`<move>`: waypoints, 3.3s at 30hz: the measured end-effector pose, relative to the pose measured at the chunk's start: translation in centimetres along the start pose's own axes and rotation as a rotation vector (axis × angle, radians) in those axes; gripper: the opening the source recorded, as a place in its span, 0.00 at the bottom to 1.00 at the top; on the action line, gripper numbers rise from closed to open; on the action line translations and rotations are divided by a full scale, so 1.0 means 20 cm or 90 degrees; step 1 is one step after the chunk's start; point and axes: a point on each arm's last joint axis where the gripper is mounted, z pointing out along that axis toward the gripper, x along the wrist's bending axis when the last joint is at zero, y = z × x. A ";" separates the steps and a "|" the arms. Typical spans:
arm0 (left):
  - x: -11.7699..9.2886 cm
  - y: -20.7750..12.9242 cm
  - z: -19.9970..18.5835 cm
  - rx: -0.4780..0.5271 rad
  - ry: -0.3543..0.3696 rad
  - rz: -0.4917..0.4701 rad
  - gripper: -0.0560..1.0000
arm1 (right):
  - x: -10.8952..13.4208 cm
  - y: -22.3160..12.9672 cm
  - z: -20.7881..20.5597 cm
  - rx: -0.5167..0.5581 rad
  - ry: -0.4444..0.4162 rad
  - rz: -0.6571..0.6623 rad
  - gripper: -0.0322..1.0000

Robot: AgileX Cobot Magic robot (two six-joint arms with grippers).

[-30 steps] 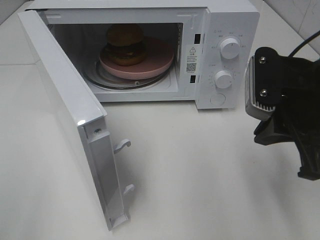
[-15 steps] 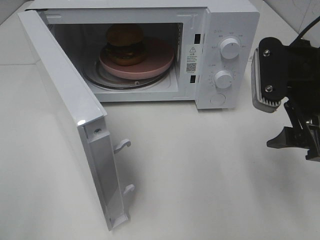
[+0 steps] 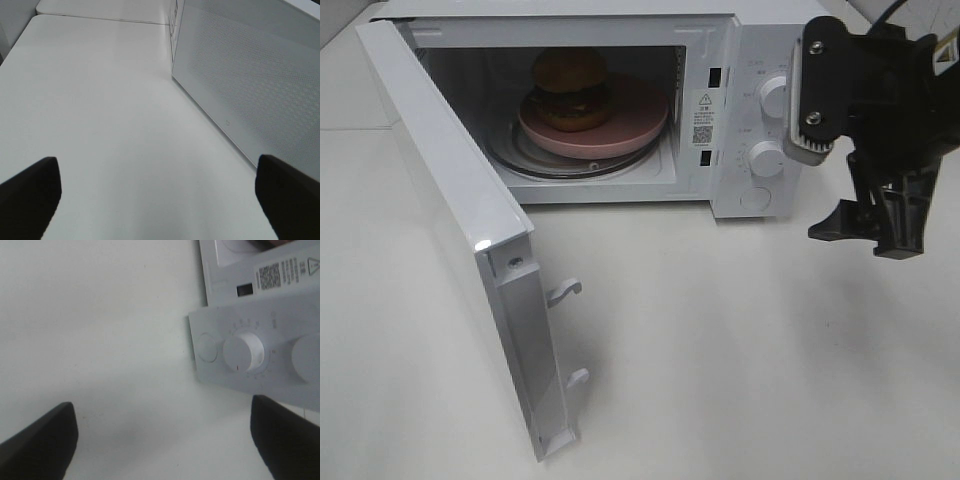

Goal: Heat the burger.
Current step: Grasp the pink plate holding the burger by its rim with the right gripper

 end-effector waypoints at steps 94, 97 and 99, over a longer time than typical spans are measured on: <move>0.00 0.00 0.00 0.000 0.001 0.001 0.97 | -0.48 0.78 1.15 -0.116 -0.120 -0.075 0.79; 0.00 0.00 0.00 0.000 0.001 0.001 0.97 | -0.48 0.78 1.16 -0.120 -0.113 -0.059 0.78; 0.00 0.00 0.00 0.000 0.001 0.001 0.97 | -0.48 0.78 1.16 -0.122 -0.110 -0.054 0.77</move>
